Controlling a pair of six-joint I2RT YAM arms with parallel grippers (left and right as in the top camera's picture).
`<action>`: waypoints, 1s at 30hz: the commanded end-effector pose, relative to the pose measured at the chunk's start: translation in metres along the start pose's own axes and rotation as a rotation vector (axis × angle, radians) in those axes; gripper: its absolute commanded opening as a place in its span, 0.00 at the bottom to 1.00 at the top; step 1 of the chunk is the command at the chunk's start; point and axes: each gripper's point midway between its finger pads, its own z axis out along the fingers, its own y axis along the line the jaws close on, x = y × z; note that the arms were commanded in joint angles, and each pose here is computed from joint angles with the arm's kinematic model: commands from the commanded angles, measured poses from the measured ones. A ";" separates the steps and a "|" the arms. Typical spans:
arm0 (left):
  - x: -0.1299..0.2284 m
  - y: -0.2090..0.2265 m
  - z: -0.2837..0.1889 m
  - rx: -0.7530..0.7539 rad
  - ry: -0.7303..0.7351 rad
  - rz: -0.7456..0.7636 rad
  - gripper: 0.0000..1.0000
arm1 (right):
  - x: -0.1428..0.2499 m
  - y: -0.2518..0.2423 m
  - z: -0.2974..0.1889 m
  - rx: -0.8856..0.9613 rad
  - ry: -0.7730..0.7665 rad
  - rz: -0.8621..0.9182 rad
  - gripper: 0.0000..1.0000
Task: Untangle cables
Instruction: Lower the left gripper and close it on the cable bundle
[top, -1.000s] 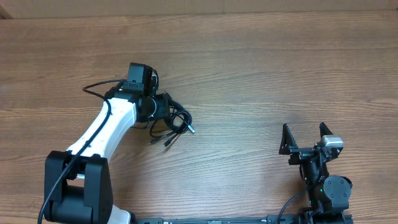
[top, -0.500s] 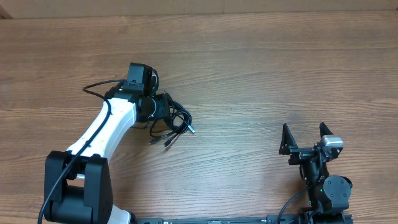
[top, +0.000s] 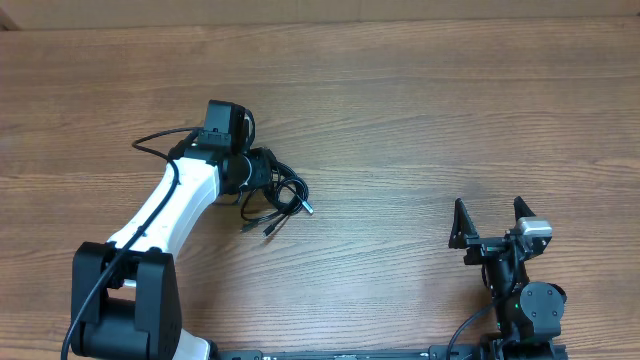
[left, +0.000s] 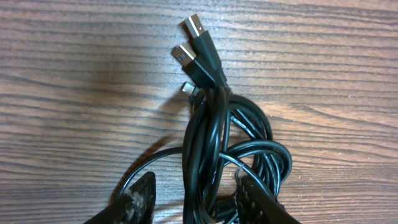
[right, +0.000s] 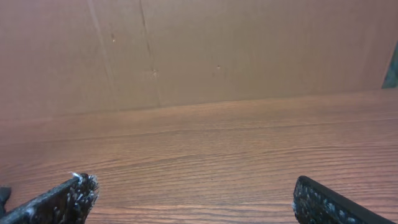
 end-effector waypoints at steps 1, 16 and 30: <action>0.011 0.005 0.012 -0.022 0.040 -0.018 0.40 | 0.002 -0.001 0.000 0.003 -0.003 -0.003 1.00; 0.005 0.003 0.018 -0.013 0.019 -0.021 0.11 | 0.002 -0.001 0.000 0.003 -0.003 -0.003 1.00; 0.009 0.005 0.017 -0.020 0.037 -0.024 0.19 | 0.002 -0.001 0.000 0.003 -0.003 -0.003 1.00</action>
